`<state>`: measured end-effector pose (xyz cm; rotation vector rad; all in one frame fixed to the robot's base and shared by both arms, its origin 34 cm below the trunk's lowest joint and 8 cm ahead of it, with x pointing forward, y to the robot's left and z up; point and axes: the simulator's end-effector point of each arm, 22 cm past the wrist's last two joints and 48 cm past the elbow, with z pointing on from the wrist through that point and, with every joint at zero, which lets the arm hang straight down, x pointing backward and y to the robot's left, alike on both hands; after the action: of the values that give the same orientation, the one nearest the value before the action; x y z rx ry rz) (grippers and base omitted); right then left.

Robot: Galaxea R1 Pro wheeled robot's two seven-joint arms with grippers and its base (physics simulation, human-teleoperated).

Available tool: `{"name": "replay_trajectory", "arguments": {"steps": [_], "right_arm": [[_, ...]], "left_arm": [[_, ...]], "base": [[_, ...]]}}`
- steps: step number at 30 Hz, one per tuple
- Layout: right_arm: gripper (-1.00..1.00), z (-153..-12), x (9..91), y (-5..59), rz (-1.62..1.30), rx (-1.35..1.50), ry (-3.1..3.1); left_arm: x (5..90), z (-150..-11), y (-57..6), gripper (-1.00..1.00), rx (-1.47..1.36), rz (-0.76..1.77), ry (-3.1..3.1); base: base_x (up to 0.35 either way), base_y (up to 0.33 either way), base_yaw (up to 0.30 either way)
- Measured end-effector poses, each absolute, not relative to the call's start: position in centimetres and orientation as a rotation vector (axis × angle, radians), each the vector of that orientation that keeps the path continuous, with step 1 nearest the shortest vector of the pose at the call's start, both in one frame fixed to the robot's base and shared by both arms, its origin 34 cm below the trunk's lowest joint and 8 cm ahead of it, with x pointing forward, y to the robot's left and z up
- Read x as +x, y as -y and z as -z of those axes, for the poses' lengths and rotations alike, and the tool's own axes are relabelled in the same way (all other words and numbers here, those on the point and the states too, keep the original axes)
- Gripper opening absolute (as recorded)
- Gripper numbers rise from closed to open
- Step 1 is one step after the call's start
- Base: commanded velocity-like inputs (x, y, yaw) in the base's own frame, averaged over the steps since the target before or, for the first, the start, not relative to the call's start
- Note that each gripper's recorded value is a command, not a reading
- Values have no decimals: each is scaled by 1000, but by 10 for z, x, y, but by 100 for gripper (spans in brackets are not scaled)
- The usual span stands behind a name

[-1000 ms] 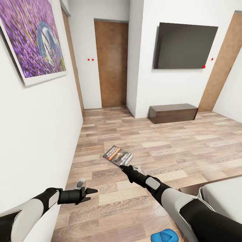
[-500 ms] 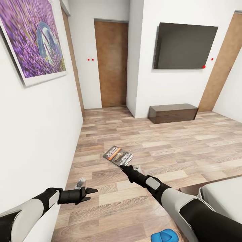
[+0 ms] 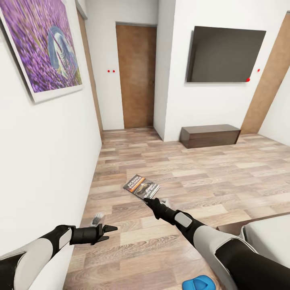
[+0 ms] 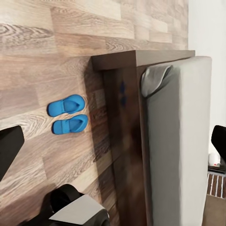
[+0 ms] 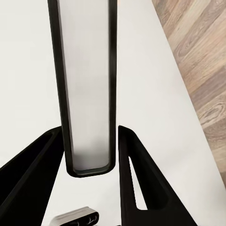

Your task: In the bedroom, move the book from the bed onto either nightstand, and place the two sandals side by side next to the bed.

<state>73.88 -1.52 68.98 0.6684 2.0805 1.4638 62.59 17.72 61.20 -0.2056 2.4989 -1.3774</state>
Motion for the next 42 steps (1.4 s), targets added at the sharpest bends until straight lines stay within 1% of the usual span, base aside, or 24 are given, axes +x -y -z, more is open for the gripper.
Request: {"name": "replay_trajectory", "arguments": {"steps": [14, 34, 42], "right_arm": [[-100, -685, 738, 16, -1463, 677, -2087], [-100, -684, 738, 16, -1462, 679, -2087], [-100, -684, 738, 16, -1462, 677, -2088]], "left_arm": [[625, -608, -177, 100, -211, 1380, -2506], [624, -607, -177, 100, -211, 1380, -2509], [624, -607, -176, 100, -209, 1381, -2509]], "base": [[0, 0, 139], [1, 0, 8], [68, 0, 0]]}}
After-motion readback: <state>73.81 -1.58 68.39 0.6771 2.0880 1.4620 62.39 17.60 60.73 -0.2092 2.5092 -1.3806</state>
